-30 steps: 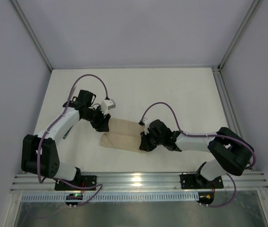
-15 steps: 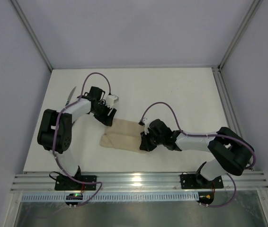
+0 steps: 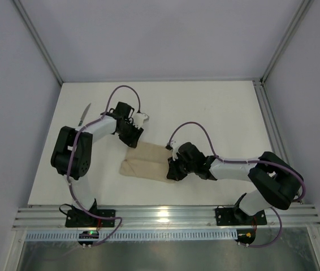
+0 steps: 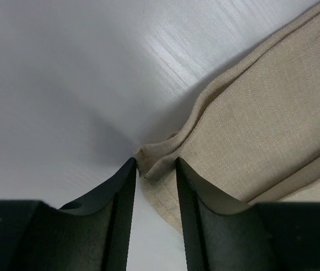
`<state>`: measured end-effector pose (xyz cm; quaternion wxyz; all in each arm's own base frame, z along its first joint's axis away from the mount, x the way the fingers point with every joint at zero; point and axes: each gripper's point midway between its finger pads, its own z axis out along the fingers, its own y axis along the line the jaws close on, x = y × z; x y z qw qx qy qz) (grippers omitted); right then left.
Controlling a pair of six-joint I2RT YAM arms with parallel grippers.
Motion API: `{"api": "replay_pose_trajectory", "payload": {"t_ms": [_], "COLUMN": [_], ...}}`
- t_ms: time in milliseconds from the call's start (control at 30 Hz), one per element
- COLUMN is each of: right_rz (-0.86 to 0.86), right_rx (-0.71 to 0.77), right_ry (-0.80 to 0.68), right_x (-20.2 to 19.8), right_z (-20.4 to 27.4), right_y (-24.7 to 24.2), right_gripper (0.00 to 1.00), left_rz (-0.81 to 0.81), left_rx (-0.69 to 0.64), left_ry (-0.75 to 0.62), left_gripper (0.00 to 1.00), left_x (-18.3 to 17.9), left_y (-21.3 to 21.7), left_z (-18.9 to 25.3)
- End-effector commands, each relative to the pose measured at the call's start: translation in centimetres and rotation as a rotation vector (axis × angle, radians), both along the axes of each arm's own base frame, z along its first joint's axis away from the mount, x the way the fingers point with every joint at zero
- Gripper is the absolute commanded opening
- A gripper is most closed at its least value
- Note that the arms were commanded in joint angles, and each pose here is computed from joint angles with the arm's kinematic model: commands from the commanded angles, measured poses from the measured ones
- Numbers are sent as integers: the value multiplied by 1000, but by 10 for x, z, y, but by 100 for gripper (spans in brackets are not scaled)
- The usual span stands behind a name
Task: Fold the napkin into a case and place the utensils inside
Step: Fold the lower triangle-folded napkin at the center of the board.
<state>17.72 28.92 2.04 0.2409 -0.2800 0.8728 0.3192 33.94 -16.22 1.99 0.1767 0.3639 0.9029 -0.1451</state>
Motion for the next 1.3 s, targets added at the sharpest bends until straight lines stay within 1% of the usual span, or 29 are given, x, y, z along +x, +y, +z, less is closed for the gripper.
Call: {"api": "replay_pose_trajectory", "payload": {"t_ms": [0,33,100,133,167,233,267,367,400,500,567,667,833,900,1033,1133,1267], "right_rz": [-5,-8,-15,-16,-23,-33,-37,-51,-57,-70,-87,-121,-165,-190,-229,-247,-267], "right_rx": [-66,-67,-65,-65,-65,-63,-61,-57,-57,-54,-57,-56,-27,-31,-31,-29,-25], "right_ry": [22,27,30,31,35,37,39,42,46,64,78,98,135,165,191,196,204], "right_x": [-3,-4,-2,-3,-3,-2,-1,2,2,3,6,9,11,10,12,12,12], "right_z": [-12,-13,-13,-13,-13,-12,-12,-11,-11,-12,-15,-17,-19,-25,-31,-31,-33], "right_y": [-13,-14,-15,-15,-16,-19,-19,-21,-22,-21,-23,-25,-19,-19,-19,-20,-22], "right_gripper": [10,10,10,10,10,10,10,10,10,10,10,10,10,10,10,10,10], "left_rz": [-33,-42,-51,-56,-62,-67,-70,-71,-78,-120,-166,-218,-388,-422,-512,-565,-630], "left_rx": [-6,-15,-28,-34,-50,-105,-132,-182,-202,-222,-217,-194,-112,-87,-98,-74,9], "left_ry": [179,186,210,206,191,171,133,28,-38,-118,-144,-138,-112,-141,-186,-161,-124], "left_gripper": [35,25,15,1,0,0,0,0,0,0,0,0,0,0,0,0,0], "left_x": [-42,-46,-53,-54,-54,-54,-53,-45,-43,-50,-56,-73,-111,-114,-132,-148,-167], "left_y": [-4,-5,-6,-6,-8,-12,-14,-17,-17,-15,-13,-5,7,7,-7,-8,8], "left_z": [-23,-21,-18,-15,-8,5,20,44,58,79,83,81,57,53,55,45,17]}}
